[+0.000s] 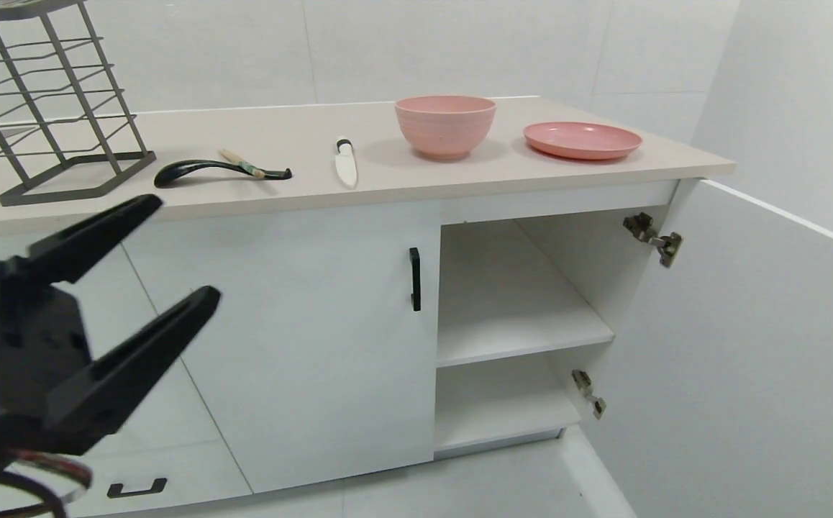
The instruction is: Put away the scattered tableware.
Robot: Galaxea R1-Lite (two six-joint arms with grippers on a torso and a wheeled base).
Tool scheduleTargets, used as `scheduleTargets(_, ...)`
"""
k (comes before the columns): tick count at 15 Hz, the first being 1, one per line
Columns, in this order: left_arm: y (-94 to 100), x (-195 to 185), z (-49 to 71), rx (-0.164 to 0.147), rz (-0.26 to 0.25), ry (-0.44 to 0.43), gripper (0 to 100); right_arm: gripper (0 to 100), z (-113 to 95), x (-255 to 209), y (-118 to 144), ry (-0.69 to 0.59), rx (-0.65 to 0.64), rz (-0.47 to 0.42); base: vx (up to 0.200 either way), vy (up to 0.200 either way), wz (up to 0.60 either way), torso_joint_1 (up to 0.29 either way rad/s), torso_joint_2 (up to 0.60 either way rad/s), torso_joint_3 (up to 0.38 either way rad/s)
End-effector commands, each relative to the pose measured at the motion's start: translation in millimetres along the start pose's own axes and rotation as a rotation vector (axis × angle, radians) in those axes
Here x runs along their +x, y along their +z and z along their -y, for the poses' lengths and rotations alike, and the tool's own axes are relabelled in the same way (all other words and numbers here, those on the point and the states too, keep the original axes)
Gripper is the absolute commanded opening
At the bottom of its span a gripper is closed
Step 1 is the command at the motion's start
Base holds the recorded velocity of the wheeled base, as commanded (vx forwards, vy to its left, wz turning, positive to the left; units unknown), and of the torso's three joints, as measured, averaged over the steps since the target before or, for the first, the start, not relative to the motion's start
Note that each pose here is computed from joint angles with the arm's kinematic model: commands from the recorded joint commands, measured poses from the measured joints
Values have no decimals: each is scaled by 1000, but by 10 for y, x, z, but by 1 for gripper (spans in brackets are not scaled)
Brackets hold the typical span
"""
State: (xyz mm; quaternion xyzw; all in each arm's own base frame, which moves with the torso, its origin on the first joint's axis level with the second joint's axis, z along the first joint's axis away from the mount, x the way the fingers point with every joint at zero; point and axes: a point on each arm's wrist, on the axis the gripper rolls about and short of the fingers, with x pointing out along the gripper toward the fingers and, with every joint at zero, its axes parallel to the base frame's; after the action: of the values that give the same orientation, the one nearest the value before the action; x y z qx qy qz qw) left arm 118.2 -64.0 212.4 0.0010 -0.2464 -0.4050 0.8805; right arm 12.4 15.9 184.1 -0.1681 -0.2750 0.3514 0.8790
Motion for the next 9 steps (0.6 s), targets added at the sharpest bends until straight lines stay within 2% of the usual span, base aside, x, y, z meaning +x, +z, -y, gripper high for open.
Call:
scheduleTargets(1,205,-574,148,102,43,128,100,100,-282,-301,70,-35,-50,22,0,0,0,0,0,0)
scheduleTargets(3,269,-764,266,111,42,141,100,100,-406,-418,9,-52,-28,-7,0,0,0,0,0,0)
scheduleTargets(4,295,-828,308,115,48,144,100,100,-428,-438,-21,-101,-19,-33,0,0,0,0,0,0)
scheduleTargets(5,297,-953,381,118,25,169,100,100,-467,-480,-103,-191,55,-89,0,0,0,0,0,0)
scheduleTargets(7,249,-1130,488,126,-35,237,100,100,-534,-549,-266,-242,140,-167,0,0,0,0,0,0)
scheduleTargets(9,212,-1244,574,133,-61,280,100,100,-551,-571,-383,-311,190,-253,0,0,0,0,0,0)
